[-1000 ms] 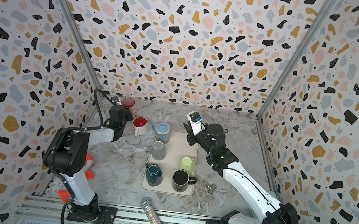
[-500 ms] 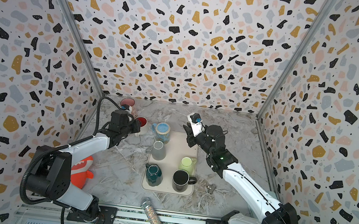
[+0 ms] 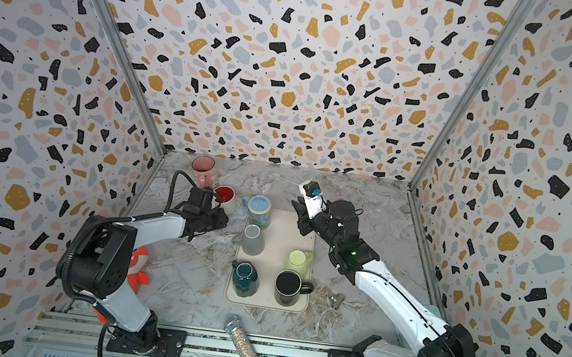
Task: Turn the mug right side up
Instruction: Move the mug to the top-left of the table.
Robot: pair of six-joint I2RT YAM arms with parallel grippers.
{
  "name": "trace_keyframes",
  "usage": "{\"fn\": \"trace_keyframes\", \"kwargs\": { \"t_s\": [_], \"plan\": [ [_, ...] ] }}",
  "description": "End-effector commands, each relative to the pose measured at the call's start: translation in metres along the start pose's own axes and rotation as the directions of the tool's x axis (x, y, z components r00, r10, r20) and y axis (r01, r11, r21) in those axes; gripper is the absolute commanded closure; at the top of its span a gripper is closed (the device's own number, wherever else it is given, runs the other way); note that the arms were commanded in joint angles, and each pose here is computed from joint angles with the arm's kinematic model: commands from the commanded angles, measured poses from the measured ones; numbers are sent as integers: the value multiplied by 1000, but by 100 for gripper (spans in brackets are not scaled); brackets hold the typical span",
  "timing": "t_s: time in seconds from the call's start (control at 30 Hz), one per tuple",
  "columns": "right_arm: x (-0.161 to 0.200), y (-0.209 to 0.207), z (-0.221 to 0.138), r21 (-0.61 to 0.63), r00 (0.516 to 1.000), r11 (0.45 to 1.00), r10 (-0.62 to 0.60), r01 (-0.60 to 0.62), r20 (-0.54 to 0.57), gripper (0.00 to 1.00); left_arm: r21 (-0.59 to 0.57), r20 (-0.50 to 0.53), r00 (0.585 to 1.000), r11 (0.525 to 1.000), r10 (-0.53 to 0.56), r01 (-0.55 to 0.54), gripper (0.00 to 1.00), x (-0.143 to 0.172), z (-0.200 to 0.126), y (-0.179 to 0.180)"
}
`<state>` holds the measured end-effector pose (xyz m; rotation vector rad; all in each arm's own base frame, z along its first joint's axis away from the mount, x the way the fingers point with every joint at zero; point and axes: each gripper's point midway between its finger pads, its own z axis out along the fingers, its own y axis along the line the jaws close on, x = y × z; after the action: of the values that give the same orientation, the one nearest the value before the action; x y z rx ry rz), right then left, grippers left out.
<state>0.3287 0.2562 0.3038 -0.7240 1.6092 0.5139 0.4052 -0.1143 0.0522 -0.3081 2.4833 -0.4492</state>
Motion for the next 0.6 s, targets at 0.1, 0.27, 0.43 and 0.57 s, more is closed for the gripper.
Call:
{"fn": "trace_keyframes", "kwargs": {
  "t_s": [0.1,0.27,0.43,0.57],
  "plan": [
    [-14,-6,-9,31,999,1000,-5,4,40,78,8,85,996,1000,-28,27,69,-32,8,-11],
    [-13,-6,-8,32,999,999,-7,6,35,78,1,120,992,999,-38,38,69,-48,16,-14],
    [-12,-8,-8,39,999,999,-9,7,32,78,-13,155,987,999,-43,46,69,-65,25,-16],
    [-12,-9,-7,43,999,999,-11,10,30,78,-27,172,985,999,-33,38,69,-75,30,-17]
  ]
}}
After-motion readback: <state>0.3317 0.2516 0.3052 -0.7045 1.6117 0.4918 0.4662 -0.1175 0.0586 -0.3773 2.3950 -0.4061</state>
